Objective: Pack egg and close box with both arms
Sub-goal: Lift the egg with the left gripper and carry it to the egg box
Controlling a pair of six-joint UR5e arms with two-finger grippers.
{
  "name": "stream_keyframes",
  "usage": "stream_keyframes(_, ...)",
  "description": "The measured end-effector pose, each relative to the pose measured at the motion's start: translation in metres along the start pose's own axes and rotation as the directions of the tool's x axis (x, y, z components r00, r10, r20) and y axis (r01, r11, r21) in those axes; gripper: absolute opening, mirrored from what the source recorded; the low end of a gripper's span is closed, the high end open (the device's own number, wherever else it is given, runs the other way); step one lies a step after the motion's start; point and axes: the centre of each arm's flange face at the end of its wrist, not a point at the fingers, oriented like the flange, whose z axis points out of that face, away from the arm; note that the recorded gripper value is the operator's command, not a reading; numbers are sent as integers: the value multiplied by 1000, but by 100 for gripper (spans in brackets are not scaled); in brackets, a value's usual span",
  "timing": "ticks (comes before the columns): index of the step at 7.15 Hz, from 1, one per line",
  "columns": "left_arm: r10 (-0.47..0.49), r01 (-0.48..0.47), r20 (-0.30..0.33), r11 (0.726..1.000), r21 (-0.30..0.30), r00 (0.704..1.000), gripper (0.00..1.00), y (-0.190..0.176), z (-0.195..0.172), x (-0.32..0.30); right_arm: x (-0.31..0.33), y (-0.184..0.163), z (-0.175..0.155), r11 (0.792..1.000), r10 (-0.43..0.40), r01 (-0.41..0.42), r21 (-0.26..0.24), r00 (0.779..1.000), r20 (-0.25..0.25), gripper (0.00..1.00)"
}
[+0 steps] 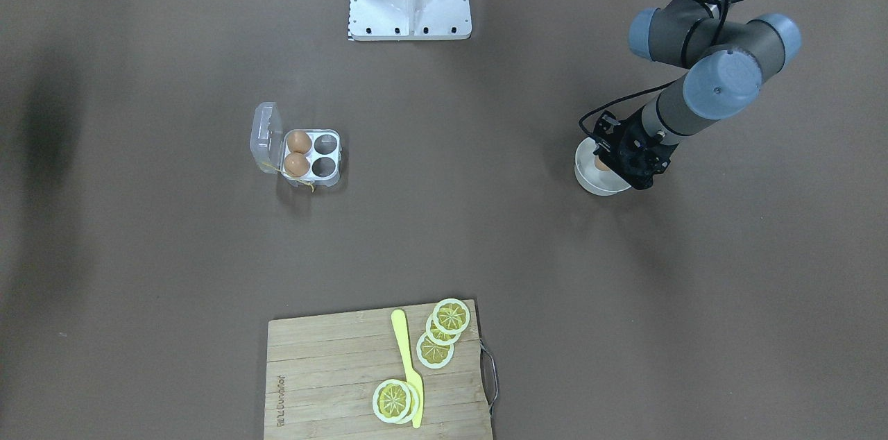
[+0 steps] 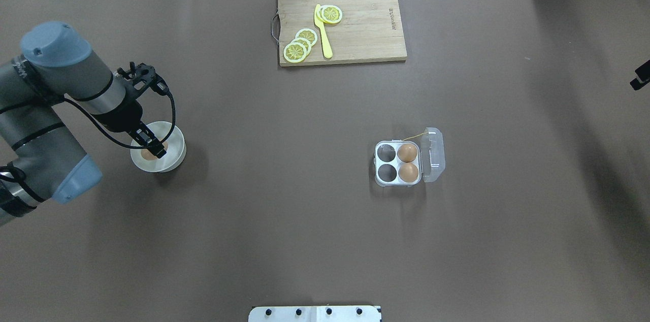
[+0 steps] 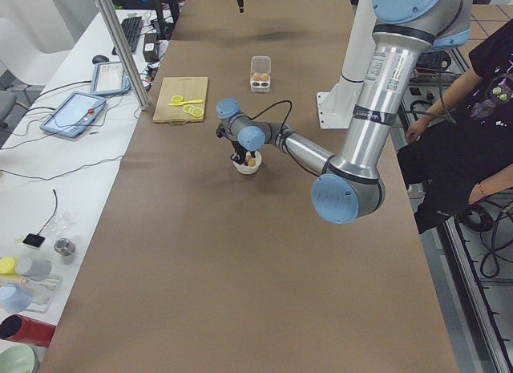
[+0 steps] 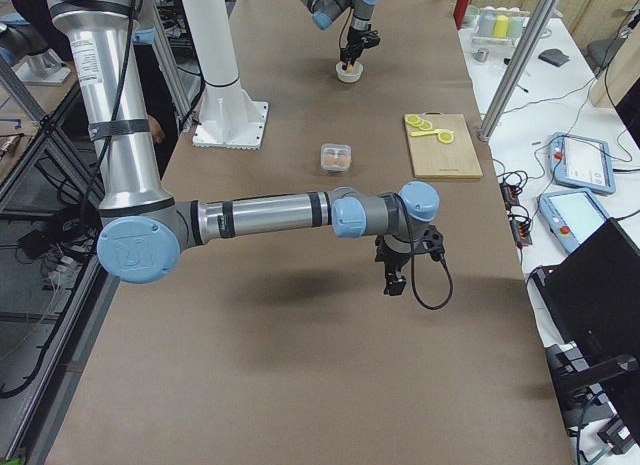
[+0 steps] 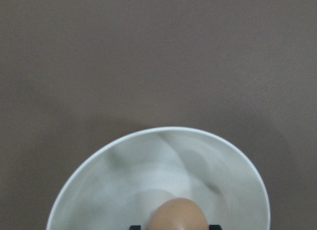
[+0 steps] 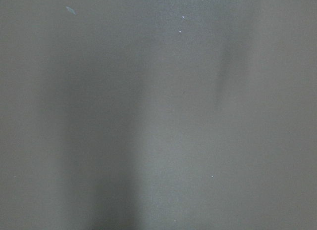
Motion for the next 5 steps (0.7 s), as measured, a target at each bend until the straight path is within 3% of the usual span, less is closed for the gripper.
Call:
stream_keyframes(2,-5,4,1,997,72,1000,37,-17,-36,6,-2,1,0,1000,0,0,-1,1000,25,100)
stream_keyframes(5,-87,94,-48,975,200,995,37,-79,-88,56,-2,2,1,1000,2,-2,-4,999,45,100)
